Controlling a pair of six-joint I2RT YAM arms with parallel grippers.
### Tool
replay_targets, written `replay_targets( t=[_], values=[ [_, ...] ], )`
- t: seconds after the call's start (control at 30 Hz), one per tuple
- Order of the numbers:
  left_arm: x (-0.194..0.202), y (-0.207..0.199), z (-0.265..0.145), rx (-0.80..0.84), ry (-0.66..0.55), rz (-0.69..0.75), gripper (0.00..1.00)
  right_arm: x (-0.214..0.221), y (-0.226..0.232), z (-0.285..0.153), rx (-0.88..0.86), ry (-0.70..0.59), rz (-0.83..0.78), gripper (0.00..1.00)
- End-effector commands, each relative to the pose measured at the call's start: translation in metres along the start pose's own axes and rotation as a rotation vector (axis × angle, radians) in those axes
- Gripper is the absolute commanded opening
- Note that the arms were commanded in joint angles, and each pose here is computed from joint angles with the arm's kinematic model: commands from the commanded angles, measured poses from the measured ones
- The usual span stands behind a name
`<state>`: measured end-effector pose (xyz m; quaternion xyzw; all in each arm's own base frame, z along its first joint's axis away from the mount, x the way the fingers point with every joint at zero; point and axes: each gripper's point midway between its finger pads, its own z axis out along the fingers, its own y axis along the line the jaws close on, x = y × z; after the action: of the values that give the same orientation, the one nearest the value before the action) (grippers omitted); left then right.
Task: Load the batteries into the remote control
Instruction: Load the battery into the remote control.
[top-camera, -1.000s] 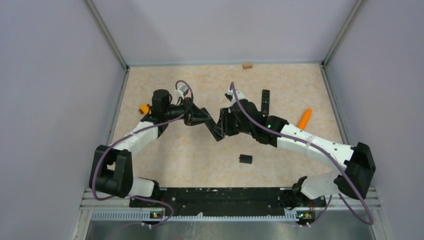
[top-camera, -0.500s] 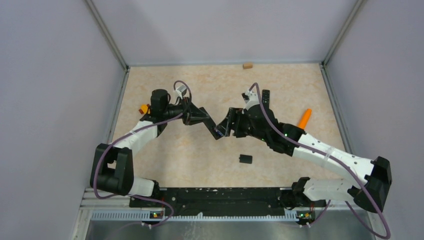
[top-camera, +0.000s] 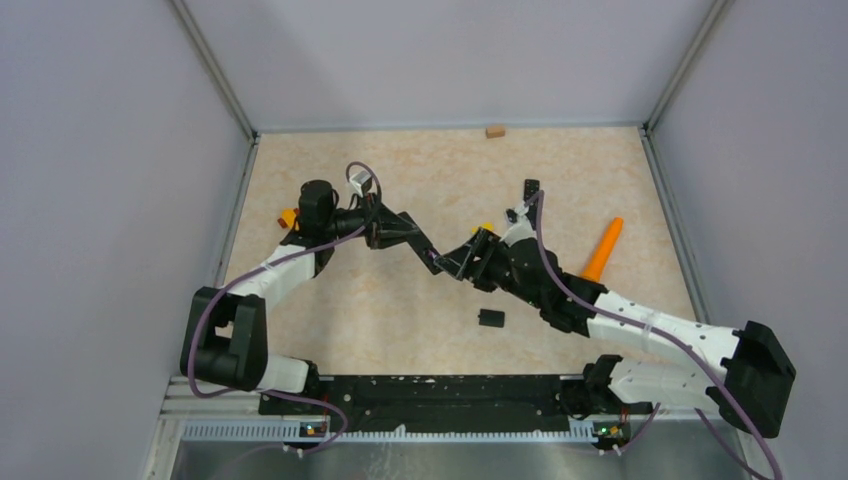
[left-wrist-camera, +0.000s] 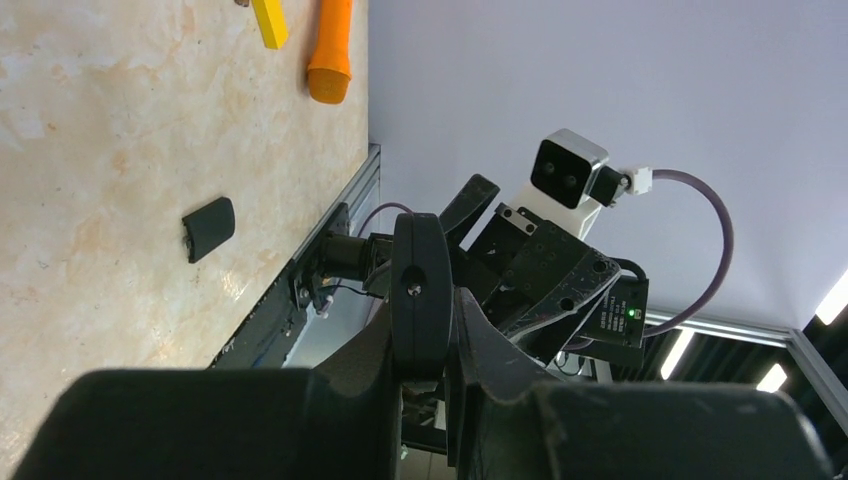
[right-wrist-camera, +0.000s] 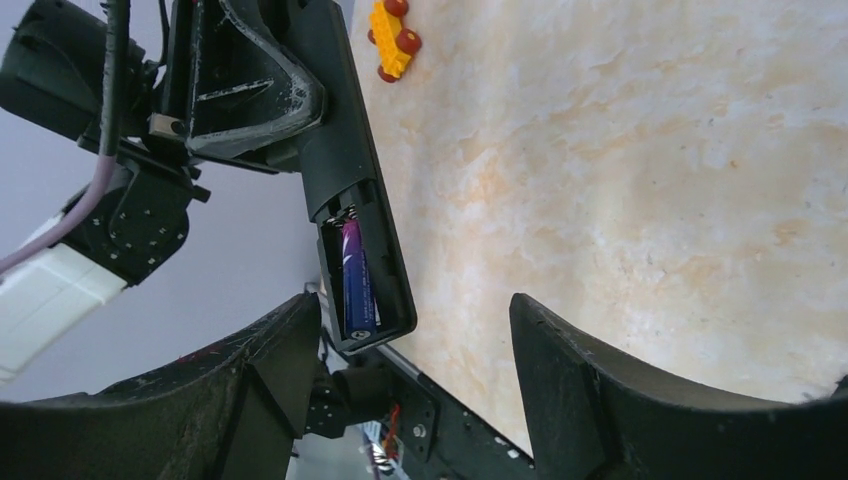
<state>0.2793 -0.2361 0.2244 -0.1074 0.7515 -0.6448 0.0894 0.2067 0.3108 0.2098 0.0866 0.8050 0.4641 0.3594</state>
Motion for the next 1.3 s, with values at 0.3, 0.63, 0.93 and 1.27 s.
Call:
replay_targets(
  t=[0.3,0.63,0.93,1.27],
  values=[
    [0.003,-0.019,-0.005,0.056,-0.005,0.055,0.00,-0.022,0.029,0.004,-0.064,-0.082,0.095,0.52],
    [0.003,-0.020,-0.005,0.058,-0.003,0.055,0.00,-0.021,0.021,0.017,0.015,-0.093,0.045,0.49],
    [0.004,-0.026,-0.007,0.070,-0.007,0.048,0.00,-0.023,0.007,0.024,0.106,-0.156,0.065,0.38],
    [0.003,-0.031,-0.007,0.085,-0.007,0.030,0.00,-0.025,0.017,0.026,0.028,-0.183,0.122,0.37]
  ],
)
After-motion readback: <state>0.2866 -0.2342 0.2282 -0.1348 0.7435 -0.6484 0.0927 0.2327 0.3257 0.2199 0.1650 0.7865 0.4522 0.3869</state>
